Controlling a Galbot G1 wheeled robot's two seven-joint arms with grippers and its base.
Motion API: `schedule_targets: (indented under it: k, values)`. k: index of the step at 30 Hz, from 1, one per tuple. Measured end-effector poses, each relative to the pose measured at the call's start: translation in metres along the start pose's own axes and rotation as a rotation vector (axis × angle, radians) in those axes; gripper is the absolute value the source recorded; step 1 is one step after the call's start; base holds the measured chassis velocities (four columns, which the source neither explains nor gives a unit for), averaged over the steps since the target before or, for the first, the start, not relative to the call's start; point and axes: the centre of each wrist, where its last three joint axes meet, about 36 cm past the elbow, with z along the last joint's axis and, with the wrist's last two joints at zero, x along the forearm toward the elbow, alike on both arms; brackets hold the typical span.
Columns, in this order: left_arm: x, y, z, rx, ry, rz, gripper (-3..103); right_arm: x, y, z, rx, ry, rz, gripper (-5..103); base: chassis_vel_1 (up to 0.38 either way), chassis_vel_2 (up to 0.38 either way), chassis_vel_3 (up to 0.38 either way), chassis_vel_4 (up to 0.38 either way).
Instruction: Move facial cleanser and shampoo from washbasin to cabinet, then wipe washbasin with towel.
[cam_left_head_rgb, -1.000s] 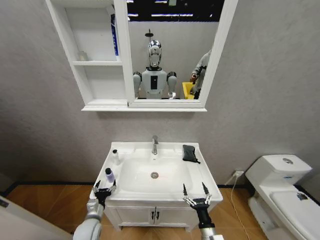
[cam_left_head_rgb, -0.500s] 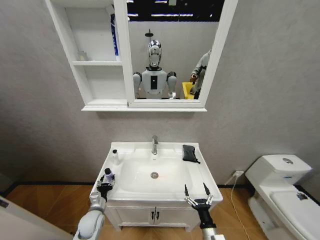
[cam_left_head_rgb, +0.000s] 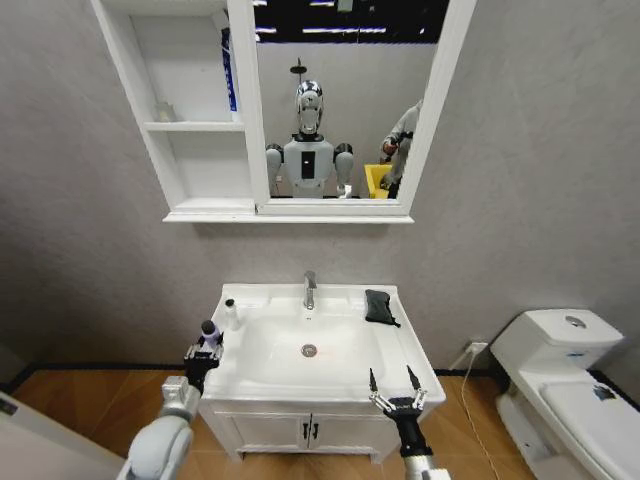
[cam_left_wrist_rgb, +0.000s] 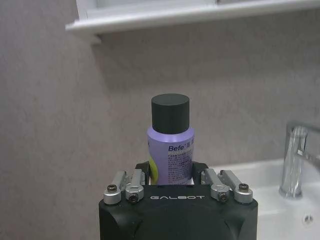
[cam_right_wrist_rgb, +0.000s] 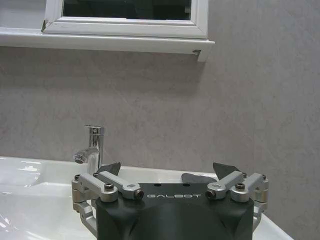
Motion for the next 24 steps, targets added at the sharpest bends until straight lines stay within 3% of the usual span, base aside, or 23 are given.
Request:
schedule_targets:
  k: [1,2,3,4,5,8,12,15,19,21,24]
  values:
    - [-0.004,0.003,-0.027,0.012,-0.005,0.01,43,0.0,0.001,0.0,-0.001,0.002,-0.003,100,0.0,0.0,0.0,0.0]
    - [-0.004,0.003,-0.027,0.012,-0.005,0.01,43,0.0,0.001,0.0,-0.001,0.002,-0.003,100,0.0,0.0,0.0,0.0]
    - [-0.01,0.008,-0.057,0.009,-0.008,0.025,43,0.0,0.001,0.0,0.0,0.002,-0.004,100,0.0,0.0,0.0,0.0]
    - [-0.015,0.014,-0.077,-0.004,0.002,0.03,43,0.0,0.002,-0.001,0.001,0.001,-0.005,100,0.0,0.0,0.0,0.0]
    - [-0.015,0.014,-0.077,-0.004,0.002,0.03,43,0.0,0.002,-0.001,0.001,0.001,-0.005,100,0.0,0.0,0.0,0.0]
    - [-0.032,0.033,-0.132,-0.042,0.026,0.042,43,-0.001,0.0,-0.001,0.004,0.0,-0.002,100,0.0,0.0,0.0,0.0]
    - [-0.045,0.047,-0.164,-0.061,0.013,0.035,43,0.0,-0.001,0.0,0.006,0.003,0.004,100,0.0,0.0,0.0,0.0]
    - [-0.06,0.06,-0.201,-0.048,-0.007,0.032,43,0.0,-0.003,0.001,0.007,0.006,0.007,100,0.0,0.0,0.0,0.0]
    - [-0.075,0.069,-0.228,-0.024,-0.02,0.026,43,-0.001,-0.003,0.001,0.008,0.005,0.009,100,0.0,0.0,0.0,0.0]
    - [-0.095,0.078,-0.258,-0.001,-0.024,0.018,43,-0.002,-0.004,0.002,0.01,0.006,0.008,100,0.0,0.0,0.0,0.0]
    - [-0.111,0.082,-0.271,-0.002,-0.021,0.004,43,-0.002,-0.005,0.002,0.011,0.007,0.008,100,0.0,0.0,0.0,0.0]
